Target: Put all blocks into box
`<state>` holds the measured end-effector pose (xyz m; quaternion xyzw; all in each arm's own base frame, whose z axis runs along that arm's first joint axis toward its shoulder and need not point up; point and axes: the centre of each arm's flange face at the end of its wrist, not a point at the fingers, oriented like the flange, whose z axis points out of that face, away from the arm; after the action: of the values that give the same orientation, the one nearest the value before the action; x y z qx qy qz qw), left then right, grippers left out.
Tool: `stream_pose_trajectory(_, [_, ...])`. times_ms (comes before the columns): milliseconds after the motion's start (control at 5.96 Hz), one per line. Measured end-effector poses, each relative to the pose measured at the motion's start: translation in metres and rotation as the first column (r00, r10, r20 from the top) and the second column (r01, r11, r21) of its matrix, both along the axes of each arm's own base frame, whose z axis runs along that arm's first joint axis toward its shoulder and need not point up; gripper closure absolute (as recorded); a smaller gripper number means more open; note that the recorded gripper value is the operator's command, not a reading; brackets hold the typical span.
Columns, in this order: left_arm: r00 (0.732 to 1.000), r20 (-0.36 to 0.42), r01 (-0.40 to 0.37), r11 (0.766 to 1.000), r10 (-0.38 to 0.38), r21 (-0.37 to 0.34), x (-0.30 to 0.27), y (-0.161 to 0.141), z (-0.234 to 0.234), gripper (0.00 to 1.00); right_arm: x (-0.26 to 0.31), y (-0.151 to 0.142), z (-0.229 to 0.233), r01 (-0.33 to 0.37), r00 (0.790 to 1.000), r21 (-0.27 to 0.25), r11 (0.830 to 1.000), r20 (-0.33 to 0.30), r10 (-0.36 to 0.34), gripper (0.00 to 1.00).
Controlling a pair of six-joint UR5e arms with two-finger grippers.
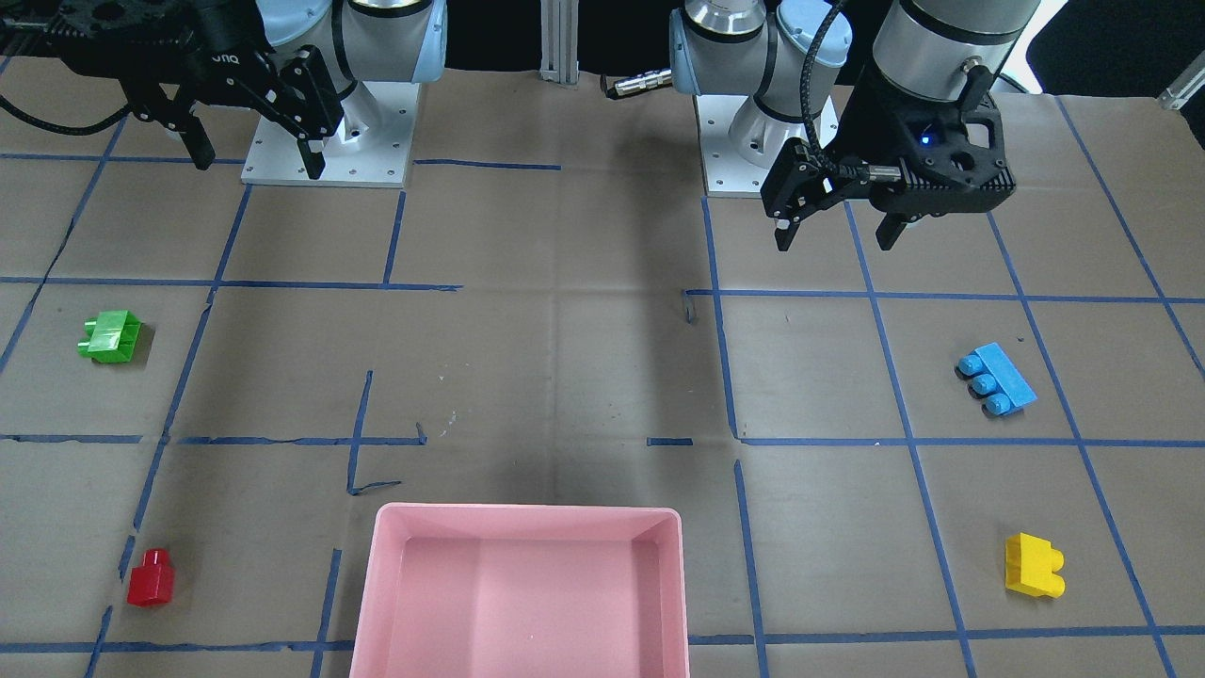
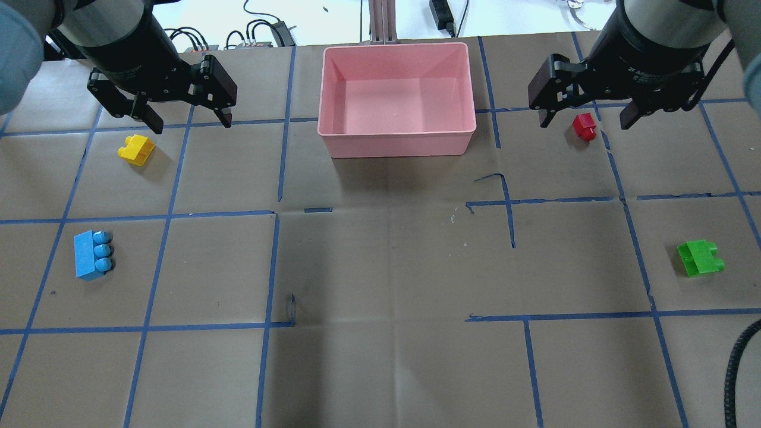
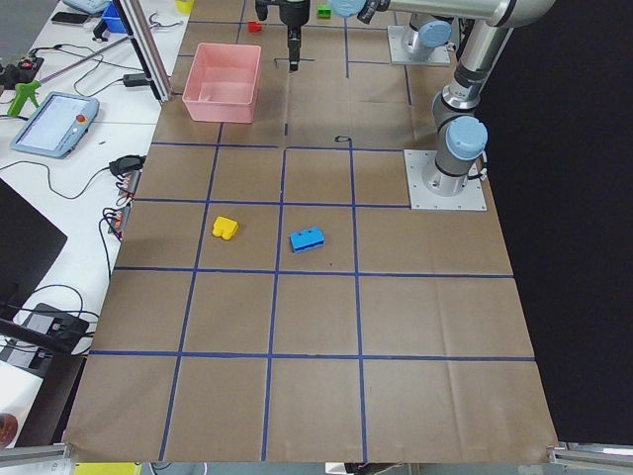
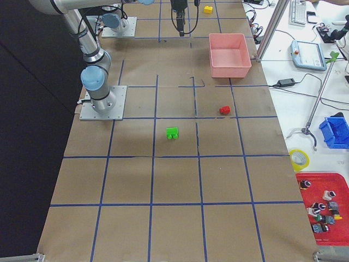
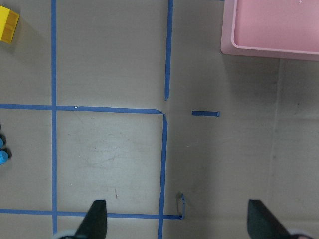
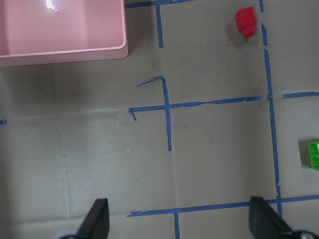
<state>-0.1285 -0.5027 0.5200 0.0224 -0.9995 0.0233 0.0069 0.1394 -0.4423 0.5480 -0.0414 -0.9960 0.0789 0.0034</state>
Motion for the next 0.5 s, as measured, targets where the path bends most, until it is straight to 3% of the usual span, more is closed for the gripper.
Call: stream_pose_trajectory(504, [1.000, 0.000, 0.000, 1.000, 0.000, 0.001, 0.0000, -0.0015, -0.0011, 0.00, -0.0003, -0.0004, -0.0003, -0.001, 1.000, 0.000, 1.000, -0.001, 0.001, 0.00])
